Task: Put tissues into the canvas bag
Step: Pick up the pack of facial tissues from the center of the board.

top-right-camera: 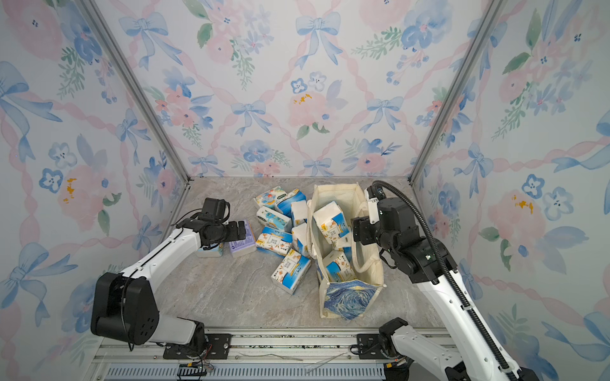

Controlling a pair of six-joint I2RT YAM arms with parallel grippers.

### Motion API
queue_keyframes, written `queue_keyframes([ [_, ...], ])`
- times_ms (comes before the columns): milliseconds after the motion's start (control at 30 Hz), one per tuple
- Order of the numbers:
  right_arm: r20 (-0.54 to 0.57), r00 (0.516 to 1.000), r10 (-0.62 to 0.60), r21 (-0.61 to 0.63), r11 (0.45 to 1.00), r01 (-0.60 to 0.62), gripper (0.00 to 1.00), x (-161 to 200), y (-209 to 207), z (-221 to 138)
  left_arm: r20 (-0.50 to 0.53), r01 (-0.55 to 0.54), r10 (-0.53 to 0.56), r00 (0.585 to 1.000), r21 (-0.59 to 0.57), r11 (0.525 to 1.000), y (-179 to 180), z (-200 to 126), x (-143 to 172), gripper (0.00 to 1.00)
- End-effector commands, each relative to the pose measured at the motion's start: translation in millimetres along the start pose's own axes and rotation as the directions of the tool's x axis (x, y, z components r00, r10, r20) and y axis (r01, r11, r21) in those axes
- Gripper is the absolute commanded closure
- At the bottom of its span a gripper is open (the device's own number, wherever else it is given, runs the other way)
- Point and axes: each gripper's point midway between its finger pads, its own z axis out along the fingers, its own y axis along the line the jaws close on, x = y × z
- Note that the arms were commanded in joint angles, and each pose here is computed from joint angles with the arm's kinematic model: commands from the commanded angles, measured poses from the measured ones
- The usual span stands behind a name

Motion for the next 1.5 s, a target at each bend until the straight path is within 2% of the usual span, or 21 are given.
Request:
queue_keyframes([
  [0,0.028,1.0,0.01,-0.006,1.0,-0.01,0.17,-4.3,-0.8,-1.0,-0.032,0.05,-0.05,0.998,-0.012,0.999,2.0,7.3,2.3,0.02],
  [267,0.032,0.999,0.009,-0.023,1.0,-0.009,0.16,-0.4,0.6,1.6,0.028,0.061,-0.056,0.998,-0.219,0.974,52.1,-7.9,-20.3,0.04],
  [433,0.021,1.0,0.01,-0.048,0.999,-0.009,0.16,2.5,4.6,7.6,0.043,0.1,-0.091,0.995,-0.289,0.952,82.4,-12.1,-25.9,0.04],
  [633,0.02,1.0,-0.002,-0.063,0.998,0.004,0.16,3.7,7.4,9.6,0.011,0.148,-0.152,0.988,-0.297,0.943,104.2,-2.1,-21.4,0.04],
  [1133,0.027,1.0,0.001,-0.068,0.998,0.0,0.16,5.6,4.3,10.6,-0.072,0.112,-0.149,0.986,-0.37,0.922,127.1,29.3,-15.1,0.03],
  [1467,0.039,0.999,0.0,-0.072,0.997,0.003,0.16,3.5,3.4,10.1,-0.121,0.124,-0.164,0.979,-0.289,0.949,120.3,60.9,-11.6,0.05],
])
